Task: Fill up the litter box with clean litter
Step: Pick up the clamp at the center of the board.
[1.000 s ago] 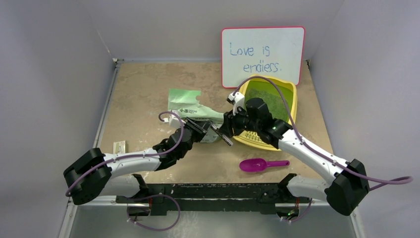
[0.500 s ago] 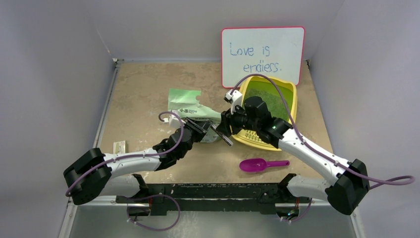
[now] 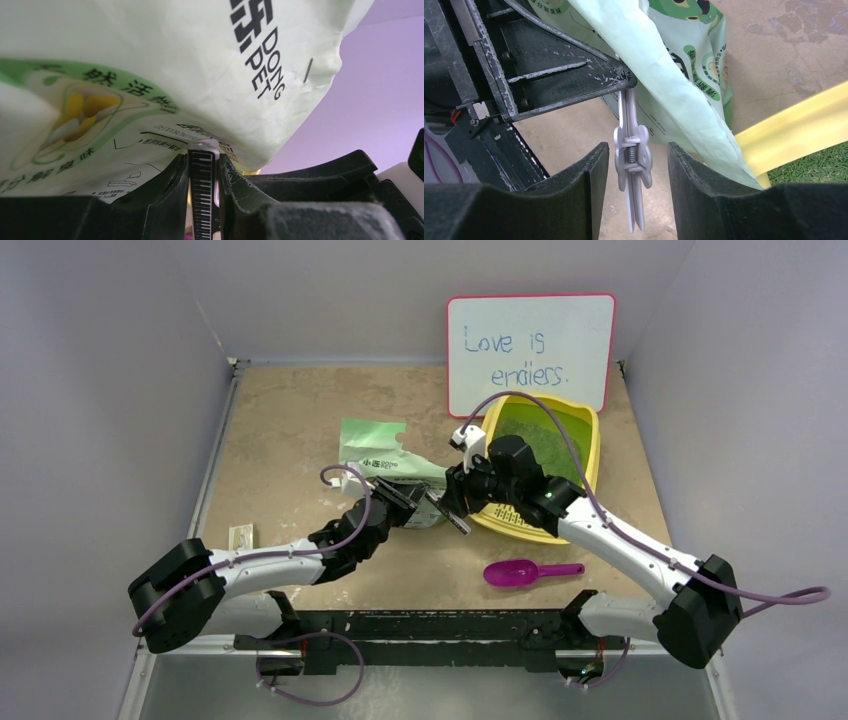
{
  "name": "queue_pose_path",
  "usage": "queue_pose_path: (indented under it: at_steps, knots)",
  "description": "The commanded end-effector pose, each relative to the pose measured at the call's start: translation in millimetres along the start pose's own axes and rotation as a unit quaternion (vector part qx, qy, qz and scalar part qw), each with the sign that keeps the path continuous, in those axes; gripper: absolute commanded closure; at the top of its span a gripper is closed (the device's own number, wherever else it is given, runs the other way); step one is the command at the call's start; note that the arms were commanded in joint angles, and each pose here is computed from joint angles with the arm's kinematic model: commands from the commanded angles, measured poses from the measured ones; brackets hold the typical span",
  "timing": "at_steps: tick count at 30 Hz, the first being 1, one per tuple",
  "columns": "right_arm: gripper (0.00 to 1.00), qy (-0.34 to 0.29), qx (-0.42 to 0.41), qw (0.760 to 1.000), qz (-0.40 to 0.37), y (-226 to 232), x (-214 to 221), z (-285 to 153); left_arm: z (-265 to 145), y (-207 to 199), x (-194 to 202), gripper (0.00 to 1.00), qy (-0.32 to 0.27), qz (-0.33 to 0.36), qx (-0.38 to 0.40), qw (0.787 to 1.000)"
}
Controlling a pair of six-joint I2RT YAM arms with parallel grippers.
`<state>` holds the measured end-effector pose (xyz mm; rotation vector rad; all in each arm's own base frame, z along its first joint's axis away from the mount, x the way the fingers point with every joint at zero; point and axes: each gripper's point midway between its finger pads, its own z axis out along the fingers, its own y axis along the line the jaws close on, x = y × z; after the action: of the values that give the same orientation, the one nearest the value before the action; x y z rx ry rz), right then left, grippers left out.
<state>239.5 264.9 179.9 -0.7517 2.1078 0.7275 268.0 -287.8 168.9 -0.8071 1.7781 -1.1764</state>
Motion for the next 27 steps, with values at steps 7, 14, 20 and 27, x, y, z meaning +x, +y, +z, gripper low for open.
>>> queue_pose_path:
  at_steps: [7,14,20,27]
  knots:
    - [0.61,-0.022,-0.022,0.999,-0.023,10.0,-18.9,-2.8,2.1,-30.9,-11.6,0.97,-0.017,-0.030,0.035,0.999]
    - [0.86,-0.020,-0.012,0.999,-0.026,6.4,-18.7,-3.7,1.5,-29.9,-11.8,0.77,-0.017,-0.032,0.032,0.999]
    - [0.92,-0.024,0.001,0.999,-0.021,2.1,-20.0,-3.4,-0.6,-26.3,-13.3,0.46,-0.018,-0.024,0.024,0.999]
    - [0.95,-0.022,0.021,1.000,0.001,-4.6,-21.4,2.9,-6.3,-20.0,-15.2,0.40,-0.015,0.010,0.018,1.000]
